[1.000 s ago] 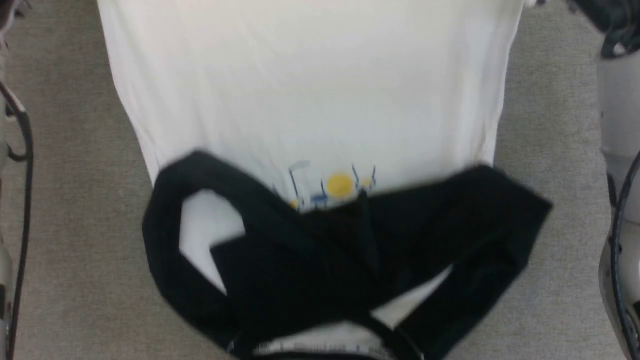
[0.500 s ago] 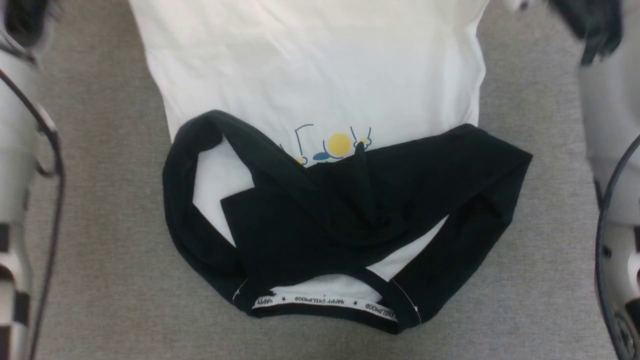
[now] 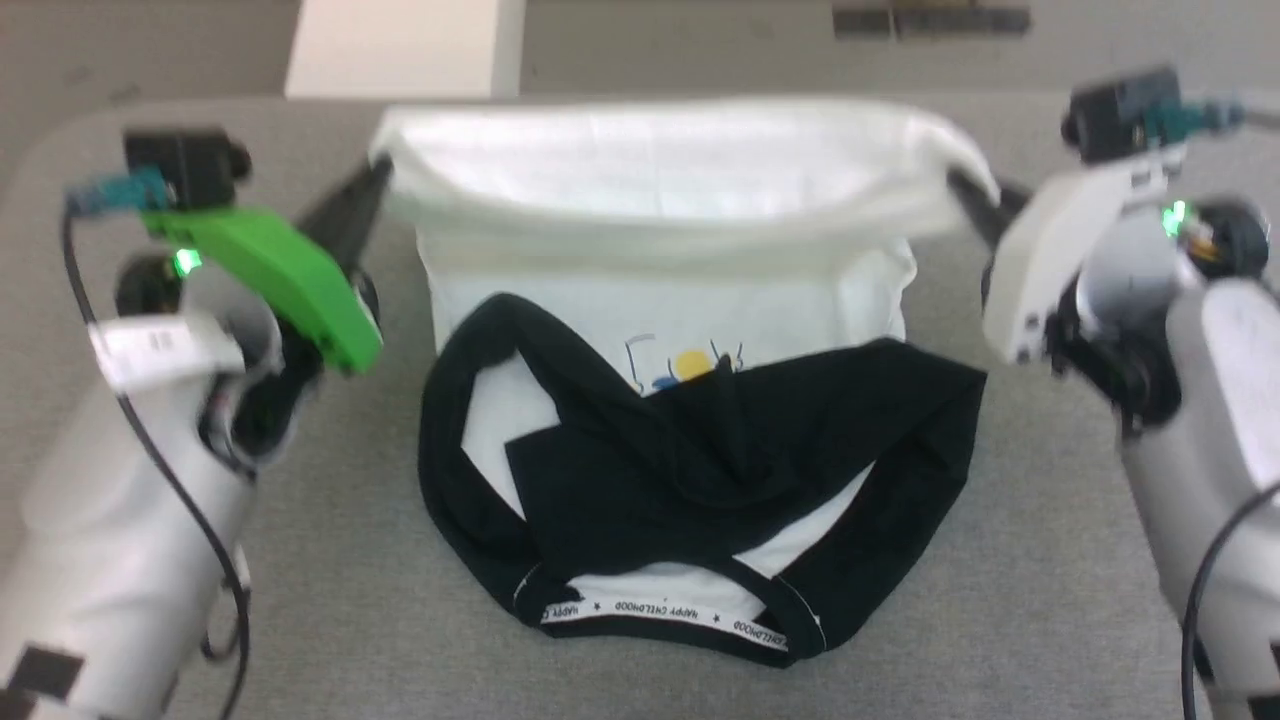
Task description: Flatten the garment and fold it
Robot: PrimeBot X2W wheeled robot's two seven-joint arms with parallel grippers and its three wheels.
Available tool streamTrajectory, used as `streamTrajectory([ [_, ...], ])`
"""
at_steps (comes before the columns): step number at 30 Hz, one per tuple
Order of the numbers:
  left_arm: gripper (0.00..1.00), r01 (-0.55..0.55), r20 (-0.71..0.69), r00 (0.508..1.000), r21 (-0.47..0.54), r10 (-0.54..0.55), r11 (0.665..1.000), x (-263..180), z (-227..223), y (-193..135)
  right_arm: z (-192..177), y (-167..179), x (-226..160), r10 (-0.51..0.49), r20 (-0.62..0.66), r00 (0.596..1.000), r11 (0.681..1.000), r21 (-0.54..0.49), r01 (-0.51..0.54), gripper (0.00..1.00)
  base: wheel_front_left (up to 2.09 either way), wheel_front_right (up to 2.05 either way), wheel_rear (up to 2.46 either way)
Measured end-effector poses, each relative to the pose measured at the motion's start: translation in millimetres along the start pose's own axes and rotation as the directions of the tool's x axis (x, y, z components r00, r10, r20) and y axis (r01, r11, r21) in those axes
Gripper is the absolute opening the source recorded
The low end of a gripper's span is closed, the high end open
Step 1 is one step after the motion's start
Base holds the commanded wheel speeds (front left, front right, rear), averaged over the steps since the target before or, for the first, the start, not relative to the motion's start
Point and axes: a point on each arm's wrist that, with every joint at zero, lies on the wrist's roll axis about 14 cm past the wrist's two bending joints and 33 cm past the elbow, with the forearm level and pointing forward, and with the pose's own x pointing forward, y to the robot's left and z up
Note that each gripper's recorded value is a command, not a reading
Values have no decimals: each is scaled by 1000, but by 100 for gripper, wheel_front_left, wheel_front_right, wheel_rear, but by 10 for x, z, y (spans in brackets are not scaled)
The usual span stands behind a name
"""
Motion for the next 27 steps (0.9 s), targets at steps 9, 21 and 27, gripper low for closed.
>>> streamTrajectory([
  [9, 0, -8, 91, 996, -87, 16, 996, -759, -71, -291, -163, 150, -704, 9, 39, 999, 997, 75, -12, 0, 0, 0, 0],
  [21, 0, -68, -36, 997, -231, 61, 971, -1425, -813, -513, -746, 205, -1231, -17, -41, 999, 990, 143, 23, 0, 0, 0, 0],
  [27, 0, -104, -113, 991, -308, 72, 946, -1412, -1157, -536, -1142, 251, -1227, -20, -125, 992, 981, 191, 44, 0, 0, 0, 0],
])
